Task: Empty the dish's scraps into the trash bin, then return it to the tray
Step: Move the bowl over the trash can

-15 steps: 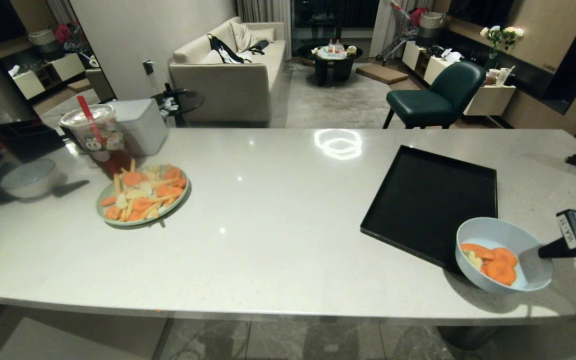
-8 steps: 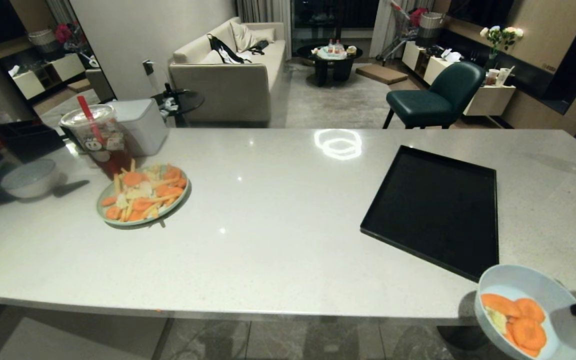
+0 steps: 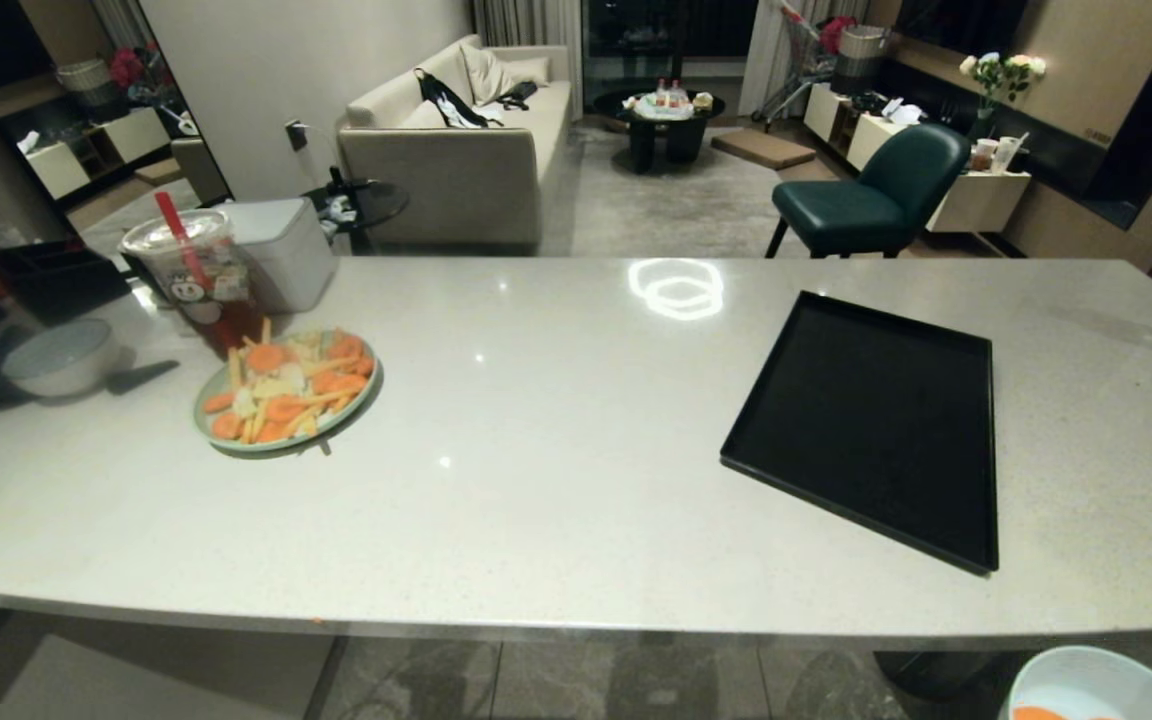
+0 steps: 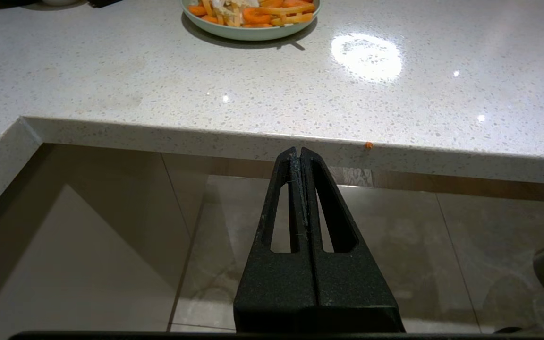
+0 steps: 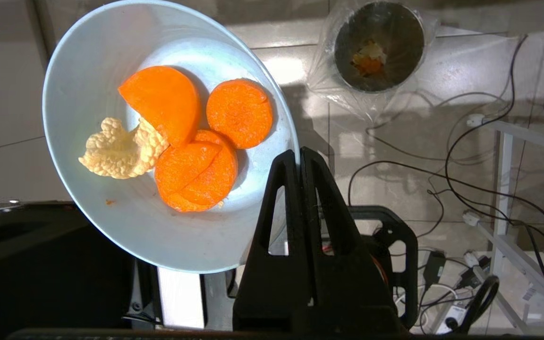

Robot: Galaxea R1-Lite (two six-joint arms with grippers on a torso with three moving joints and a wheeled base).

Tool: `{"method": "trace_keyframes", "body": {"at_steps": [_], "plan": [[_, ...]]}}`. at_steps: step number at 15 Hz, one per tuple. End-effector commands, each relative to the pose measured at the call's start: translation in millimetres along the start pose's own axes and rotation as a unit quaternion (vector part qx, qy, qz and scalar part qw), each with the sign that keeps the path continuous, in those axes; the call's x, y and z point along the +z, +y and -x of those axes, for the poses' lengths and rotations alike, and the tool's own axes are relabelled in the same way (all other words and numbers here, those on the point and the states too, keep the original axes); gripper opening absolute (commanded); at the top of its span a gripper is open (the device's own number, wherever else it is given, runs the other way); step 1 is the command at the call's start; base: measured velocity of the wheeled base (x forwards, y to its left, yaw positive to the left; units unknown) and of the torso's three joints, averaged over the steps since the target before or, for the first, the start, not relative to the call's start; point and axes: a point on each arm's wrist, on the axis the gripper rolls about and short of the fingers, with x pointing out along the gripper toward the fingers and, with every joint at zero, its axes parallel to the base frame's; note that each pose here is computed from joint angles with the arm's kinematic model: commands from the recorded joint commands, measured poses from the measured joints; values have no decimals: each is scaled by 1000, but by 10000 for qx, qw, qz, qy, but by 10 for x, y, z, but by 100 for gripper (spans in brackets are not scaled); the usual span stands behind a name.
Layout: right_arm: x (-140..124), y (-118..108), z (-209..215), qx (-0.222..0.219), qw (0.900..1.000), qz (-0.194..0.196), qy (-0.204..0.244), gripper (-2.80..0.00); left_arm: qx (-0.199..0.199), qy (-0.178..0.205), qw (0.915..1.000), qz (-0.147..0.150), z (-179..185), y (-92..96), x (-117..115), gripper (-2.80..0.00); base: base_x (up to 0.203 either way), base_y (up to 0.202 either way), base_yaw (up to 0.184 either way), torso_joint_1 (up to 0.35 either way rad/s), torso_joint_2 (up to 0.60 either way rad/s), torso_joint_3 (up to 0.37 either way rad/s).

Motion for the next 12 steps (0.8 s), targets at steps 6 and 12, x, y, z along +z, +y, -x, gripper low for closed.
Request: {"method": "trace_keyframes", "body": {"at_steps": [6,12], "plan": [[-152,-25,-23,-96,9999,-67,47,-280,5,3,10000,4,-1,0,1,-280,0,0,0,0,0,0],[-154,-28,-40,-112,9999,-74,109,-280,5,3,10000,4,-1,0,1,-280,0,0,0,0,0,0]]}}
